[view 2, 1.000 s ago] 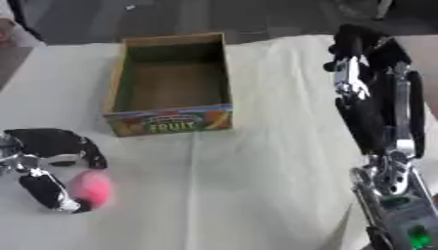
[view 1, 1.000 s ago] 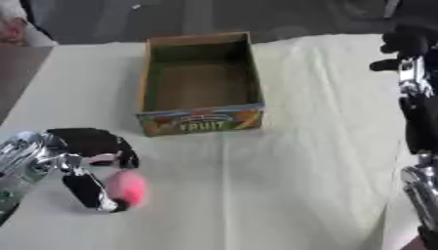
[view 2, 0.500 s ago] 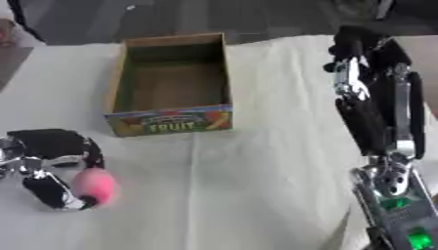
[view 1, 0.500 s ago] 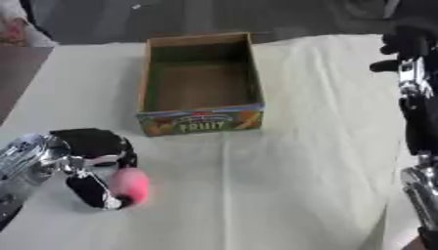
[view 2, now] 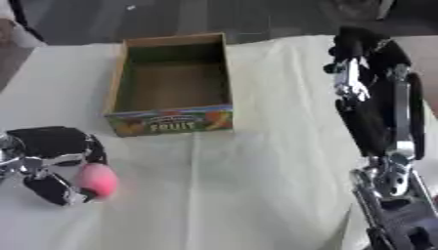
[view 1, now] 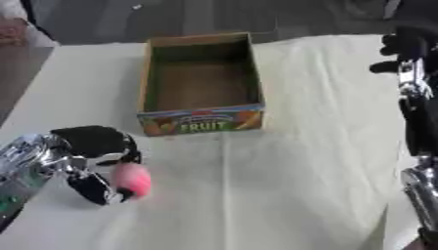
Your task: Pick up objects on the table and place them in the box.
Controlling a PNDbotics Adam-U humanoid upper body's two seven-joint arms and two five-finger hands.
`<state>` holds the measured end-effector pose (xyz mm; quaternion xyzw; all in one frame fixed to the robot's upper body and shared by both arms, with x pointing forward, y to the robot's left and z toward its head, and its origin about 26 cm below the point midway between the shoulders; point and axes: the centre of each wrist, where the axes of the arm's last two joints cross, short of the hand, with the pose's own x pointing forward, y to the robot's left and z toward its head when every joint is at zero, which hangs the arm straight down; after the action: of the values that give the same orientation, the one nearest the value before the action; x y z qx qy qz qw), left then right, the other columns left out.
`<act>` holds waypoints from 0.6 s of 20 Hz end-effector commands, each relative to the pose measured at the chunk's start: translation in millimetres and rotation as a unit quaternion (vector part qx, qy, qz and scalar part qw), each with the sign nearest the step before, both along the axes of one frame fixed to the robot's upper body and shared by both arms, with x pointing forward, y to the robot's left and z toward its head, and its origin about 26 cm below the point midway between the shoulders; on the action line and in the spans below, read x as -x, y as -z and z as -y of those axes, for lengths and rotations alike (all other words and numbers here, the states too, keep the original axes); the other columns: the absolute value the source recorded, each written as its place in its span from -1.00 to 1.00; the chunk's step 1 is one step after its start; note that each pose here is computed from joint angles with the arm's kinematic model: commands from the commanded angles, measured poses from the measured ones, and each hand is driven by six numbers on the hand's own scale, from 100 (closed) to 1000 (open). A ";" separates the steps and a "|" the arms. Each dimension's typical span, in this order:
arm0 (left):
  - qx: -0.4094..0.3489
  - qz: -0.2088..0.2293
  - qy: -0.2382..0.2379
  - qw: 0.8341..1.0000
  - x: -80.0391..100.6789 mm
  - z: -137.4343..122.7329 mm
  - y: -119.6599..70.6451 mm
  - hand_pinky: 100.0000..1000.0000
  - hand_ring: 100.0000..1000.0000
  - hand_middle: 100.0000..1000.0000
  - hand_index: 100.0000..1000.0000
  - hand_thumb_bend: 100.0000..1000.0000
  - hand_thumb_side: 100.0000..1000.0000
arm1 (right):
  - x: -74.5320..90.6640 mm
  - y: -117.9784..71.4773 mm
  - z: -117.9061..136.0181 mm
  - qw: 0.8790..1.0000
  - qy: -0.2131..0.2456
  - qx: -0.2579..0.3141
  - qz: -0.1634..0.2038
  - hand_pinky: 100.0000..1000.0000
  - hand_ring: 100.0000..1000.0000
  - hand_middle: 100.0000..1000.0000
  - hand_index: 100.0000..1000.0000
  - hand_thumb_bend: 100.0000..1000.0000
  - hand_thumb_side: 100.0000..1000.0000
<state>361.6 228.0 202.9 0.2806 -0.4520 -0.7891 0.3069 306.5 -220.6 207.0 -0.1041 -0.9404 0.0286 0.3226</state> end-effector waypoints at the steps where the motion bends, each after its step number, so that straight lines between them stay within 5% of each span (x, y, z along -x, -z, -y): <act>1: 0.001 0.006 -0.008 1.000 3.1 -8.0 -14.8 0.16 0.25 -0.04 0.31 -0.88 -0.83 | 3.1 -6.3 0.6 1.000 -0.005 0.000 0.010 0.06 0.52 -0.03 0.41 -1.00 0.08; 12: 0.026 0.002 -0.006 1.000 12.4 -7.8 -28.5 0.14 0.22 -0.06 0.30 -0.89 -0.91 | 3.1 -6.1 0.4 1.000 -0.006 -0.001 0.010 0.06 0.52 -0.03 0.41 -1.00 0.07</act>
<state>352.1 227.9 216.3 0.2582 -0.4685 -0.7811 0.3219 306.4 -220.1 206.6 -0.1012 -0.9401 0.0268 0.3245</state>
